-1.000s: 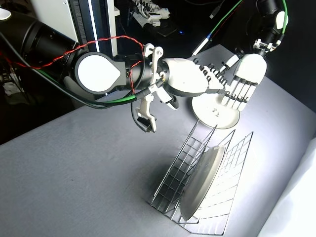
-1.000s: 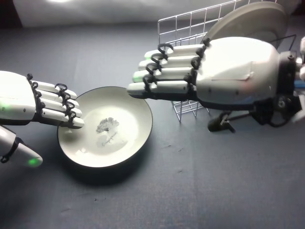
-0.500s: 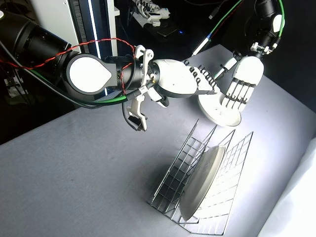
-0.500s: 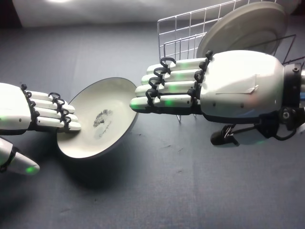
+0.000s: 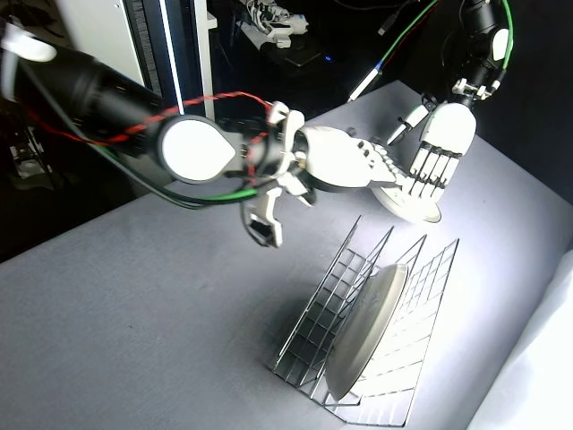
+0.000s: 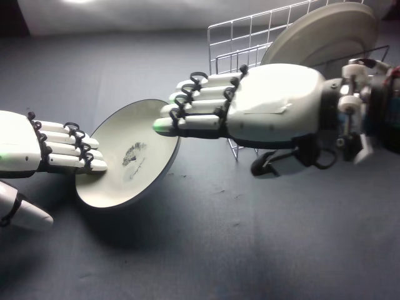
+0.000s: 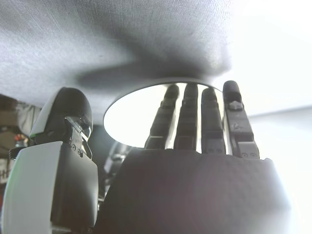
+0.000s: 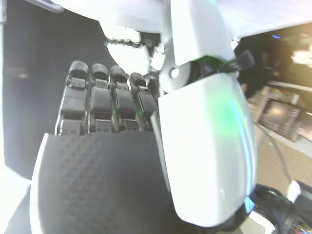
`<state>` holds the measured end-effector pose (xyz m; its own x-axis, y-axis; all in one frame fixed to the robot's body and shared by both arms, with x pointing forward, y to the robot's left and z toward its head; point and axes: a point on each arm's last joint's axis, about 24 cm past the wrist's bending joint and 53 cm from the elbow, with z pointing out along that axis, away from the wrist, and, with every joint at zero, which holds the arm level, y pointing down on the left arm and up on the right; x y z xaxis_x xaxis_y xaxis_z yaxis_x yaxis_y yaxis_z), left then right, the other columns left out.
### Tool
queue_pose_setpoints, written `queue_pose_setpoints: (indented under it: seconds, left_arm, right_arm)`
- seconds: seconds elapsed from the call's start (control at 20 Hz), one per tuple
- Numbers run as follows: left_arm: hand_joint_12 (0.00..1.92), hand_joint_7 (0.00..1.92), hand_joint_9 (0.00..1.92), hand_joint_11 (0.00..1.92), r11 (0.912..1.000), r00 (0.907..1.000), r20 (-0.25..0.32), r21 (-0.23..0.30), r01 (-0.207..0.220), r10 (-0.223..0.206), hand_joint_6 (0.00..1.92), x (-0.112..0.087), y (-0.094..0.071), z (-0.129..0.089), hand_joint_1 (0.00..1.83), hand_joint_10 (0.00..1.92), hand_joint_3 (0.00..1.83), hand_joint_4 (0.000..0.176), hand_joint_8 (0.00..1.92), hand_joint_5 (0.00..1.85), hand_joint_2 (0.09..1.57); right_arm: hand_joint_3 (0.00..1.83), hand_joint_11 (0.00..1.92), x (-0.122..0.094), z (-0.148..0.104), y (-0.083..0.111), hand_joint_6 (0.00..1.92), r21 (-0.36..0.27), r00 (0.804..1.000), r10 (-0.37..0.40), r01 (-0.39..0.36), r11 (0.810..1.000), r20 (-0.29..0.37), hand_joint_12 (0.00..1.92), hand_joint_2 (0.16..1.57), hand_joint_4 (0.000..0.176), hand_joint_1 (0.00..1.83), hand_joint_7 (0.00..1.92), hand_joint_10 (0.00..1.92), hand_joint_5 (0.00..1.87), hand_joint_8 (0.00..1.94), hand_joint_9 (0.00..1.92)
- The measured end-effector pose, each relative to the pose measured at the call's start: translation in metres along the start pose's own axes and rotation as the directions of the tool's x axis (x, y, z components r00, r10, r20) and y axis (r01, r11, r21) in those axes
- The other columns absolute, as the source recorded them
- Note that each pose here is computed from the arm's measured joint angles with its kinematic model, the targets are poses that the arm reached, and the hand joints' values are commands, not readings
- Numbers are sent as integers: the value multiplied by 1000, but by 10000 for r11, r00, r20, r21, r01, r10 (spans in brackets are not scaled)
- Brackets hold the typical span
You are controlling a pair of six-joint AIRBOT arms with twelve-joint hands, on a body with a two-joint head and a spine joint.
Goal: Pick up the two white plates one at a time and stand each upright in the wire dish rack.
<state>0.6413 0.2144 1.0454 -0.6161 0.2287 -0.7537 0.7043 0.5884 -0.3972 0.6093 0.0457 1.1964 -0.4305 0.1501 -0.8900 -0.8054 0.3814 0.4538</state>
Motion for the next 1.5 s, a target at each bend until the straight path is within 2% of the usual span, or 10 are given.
queue_pose_setpoints:
  seconds: [0.3, 0.75, 0.9, 1.0, 1.1, 1.2, 1.3, 1.35, 1.4, 1.5]
  left_arm:
    - [59, 85, 61, 0, 10000, 10000, 0, 19, 8, -8, 2, 0, 0, 1, 0, 2, 0, 0, 3, 97, 1219]
    - [160, 131, 101, 0, 10000, 10000, -8, 21, 8, -8, 4, 0, 0, 1, 0, 3, 2, 0, 4, 148, 1241]
    - [148, 112, 89, 0, 10000, 10000, -8, 40, 12, -12, 1, 1, -1, 1, 0, 1, 2, 0, 1, 125, 1249]
    - [117, 107, 85, 0, 10000, 10000, -13, 32, 1, -1, 2, 0, 0, 1, 0, 2, 0, 0, 2, 117, 1246]
    - [83, 100, 76, 10, 10000, 10000, -11, 37, 3, -3, 4, 0, 0, 1, 0, 5, 0, 0, 5, 108, 1237]
    - [215, 136, 109, 0, 10000, 10000, -10, 33, 3, -3, 5, 0, 0, 1, 0, 3, 0, 0, 2, 154, 1235]
    - [225, 136, 111, 0, 10000, 10000, -23, 31, -6, 6, 1, 1, 0, 1, 0, 3, 0, 0, 1, 150, 1236]
    - [225, 136, 111, 0, 10000, 10000, -20, 32, -3, 4, 1, 1, 0, 1, 0, 3, 0, 0, 1, 150, 1236]
    - [155, 98, 80, 0, 10000, 10000, -23, 31, -6, 6, 0, 1, 0, 1, 0, 1, 0, 0, 2, 124, 1231]
    - [209, 131, 112, 0, 10000, 10000, -20, 32, -3, 4, 6, 1, 0, 1, 0, 7, 1, 0, 7, 156, 1239]
  right_arm:
    - [8, 0, 19, 39, 12, 0, -432, 9996, 149, -160, 9989, -254, 0, 987, 0, 1390, 0, 0, 0, 0, 0]
    - [15, 55, 35, 77, -7, 0, -282, 9993, 144, -154, 9995, -341, 35, 1021, 0, 1434, 0, 0, 0, 0, 0]
    - [5, 0, 33, 88, -15, 0, -225, 9997, 167, -171, 9996, -203, 440, 1059, 0, 1470, 0, 0, 0, 0, 0]
    - [0, 0, 34, 94, -19, 0, -145, 9997, 188, -190, 9997, -174, 219, 1046, 0, 1436, 0, 0, 0, 0, 0]
    - [0, 0, 35, 101, -19, 0, -171, 9997, 194, -197, 9997, -159, 175, 1033, 0, 1413, 0, 0, 0, 0, 0]
    - [0, 0, 37, 106, -15, 0, -311, 9998, 175, -179, 9994, -134, 173, 1021, 0, 1393, 0, 0, 0, 0, 0]
    - [0, 0, 38, 109, -12, 0, -387, 9998, 155, -160, 9991, -132, 602, 1024, 0, 1376, 0, 3, 0, 0, 17]
    - [0, 0, 39, 110, -11, 0, -394, 9998, 142, -148, 9991, -145, 602, 1024, 0, 1376, 0, 3, 0, 0, 17]
    - [0, 0, 40, 111, -9, 6, -420, 9998, 115, -121, 9990, -167, 922, 1021, 0, 1369, 55, 22, 51, 4, 139]
    - [0, 0, 45, 113, -7, 23, -470, 9997, 28, -39, 9989, -230, 1189, 1022, 0, 1381, 274, 47, 231, 18, 330]
